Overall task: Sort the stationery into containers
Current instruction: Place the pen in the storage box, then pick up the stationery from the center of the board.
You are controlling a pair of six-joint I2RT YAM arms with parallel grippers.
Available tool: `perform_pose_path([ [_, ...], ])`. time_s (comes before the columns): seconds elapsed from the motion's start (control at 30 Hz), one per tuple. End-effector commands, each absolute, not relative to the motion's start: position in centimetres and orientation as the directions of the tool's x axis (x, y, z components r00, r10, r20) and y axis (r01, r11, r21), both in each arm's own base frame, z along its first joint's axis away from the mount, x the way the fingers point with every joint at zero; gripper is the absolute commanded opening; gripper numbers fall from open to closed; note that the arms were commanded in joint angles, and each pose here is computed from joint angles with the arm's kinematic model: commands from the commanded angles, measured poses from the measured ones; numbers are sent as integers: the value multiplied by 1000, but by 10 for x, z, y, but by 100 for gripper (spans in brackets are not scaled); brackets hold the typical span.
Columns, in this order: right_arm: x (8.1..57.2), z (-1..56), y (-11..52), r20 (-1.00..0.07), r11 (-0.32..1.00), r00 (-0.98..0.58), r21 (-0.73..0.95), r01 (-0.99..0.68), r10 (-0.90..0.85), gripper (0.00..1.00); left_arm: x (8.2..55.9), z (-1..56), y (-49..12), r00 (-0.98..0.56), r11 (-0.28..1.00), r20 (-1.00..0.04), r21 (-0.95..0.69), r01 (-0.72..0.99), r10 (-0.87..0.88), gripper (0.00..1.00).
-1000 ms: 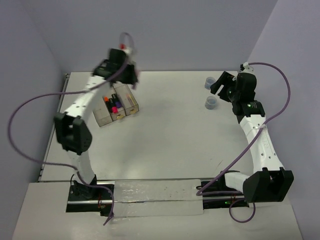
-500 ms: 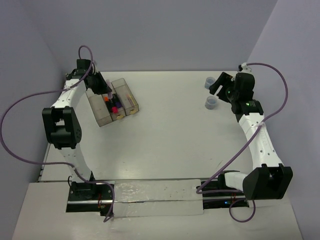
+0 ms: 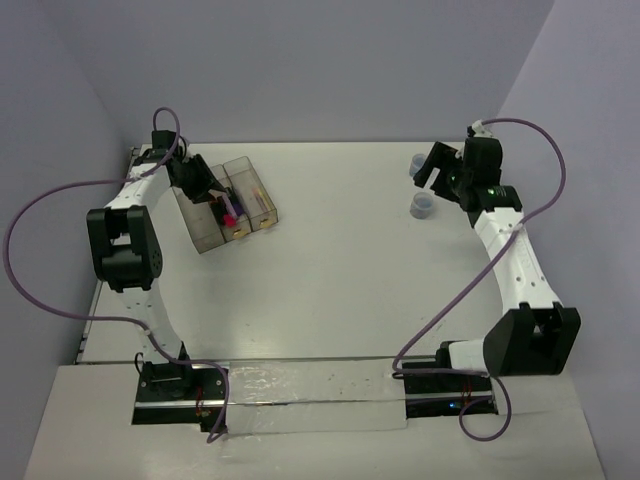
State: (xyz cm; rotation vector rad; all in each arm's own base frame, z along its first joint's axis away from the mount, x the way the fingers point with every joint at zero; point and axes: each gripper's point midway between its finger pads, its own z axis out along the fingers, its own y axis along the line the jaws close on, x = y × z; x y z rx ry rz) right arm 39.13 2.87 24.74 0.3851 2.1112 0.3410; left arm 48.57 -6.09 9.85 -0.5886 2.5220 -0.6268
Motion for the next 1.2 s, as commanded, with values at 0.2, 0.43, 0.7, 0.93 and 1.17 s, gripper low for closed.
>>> perform_pose_path([
  [0.2,431,197,-4,-683,949,-662,181,257,310,100,500,130,-61,-768,809,-409,-541,-231,-493,59],
  [0.43,462,155,-23,-589,963,-775,22,270,230,100,502,155,-66,-764,817,-460,-557,-149,-452,58],
  [0.7,496,123,-26,-544,964,-810,-9,265,218,100,498,158,-66,-771,831,-477,-543,-118,-422,58],
  [0.93,508,93,-12,-491,973,-842,51,226,221,91,498,164,-64,-764,839,-498,-534,-103,-410,58],
  [1.17,497,65,-15,-434,971,-874,11,237,218,90,494,158,-64,-775,841,-484,-529,-111,-406,58],
])
